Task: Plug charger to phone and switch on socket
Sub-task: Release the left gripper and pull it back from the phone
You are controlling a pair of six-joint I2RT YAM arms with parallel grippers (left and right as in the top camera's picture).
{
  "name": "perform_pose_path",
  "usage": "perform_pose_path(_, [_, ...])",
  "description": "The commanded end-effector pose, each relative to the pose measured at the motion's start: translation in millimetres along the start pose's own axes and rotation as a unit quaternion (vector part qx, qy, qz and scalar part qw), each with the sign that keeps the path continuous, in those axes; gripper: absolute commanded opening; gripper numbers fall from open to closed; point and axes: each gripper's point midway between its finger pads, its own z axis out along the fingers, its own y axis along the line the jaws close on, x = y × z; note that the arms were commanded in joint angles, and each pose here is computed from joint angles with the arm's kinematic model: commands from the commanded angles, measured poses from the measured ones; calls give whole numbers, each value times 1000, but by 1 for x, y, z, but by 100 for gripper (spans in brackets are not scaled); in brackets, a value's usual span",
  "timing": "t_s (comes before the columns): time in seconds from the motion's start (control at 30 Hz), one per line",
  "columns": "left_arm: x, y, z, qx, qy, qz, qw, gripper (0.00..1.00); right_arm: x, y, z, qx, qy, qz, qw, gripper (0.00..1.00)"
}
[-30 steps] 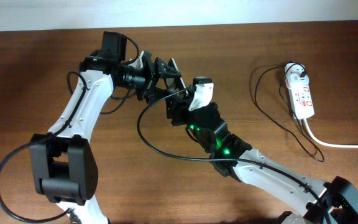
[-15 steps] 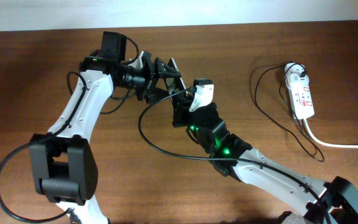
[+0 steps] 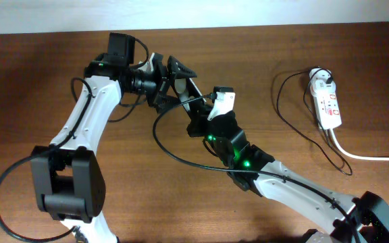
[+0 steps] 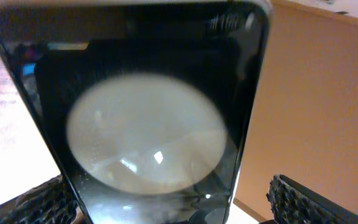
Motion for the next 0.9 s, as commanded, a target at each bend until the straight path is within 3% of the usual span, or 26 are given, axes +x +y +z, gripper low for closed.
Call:
perform_pose_path(0.0, [-10, -22, -28, 30, -32, 69, 997, 99, -22, 26, -14, -41, -16, 50, 998, 4])
perform_pose_path(0.13, [-12, -34, -60, 38, -70, 170, 982, 99, -34, 33, -24, -51, -23, 98, 994, 4])
perform_pose_path(0.23, [8, -60, -98, 29, -119, 299, 946, 99, -39, 48, -37, -86, -7, 118, 989, 4])
perform_pose_path(0.37, [27, -30, -150, -139, -211, 314, 915, 99, -48, 60, -54, -112, -2, 119, 987, 4])
perform_pose_path(0.53, [93, -50, -187, -147, -258, 375, 878, 99, -35, 50, -56, -99, 44, 170, 980, 4])
perform_pose_path(0.7, [105, 19, -181, -117, -306, 292, 899, 99, -39, 28, -53, -111, 91, 203, 969, 4])
perform_pose_path(0.87, [90, 64, -133, 57, -279, 172, 943, 99, -42, 21, -56, -128, 136, 281, 942, 4])
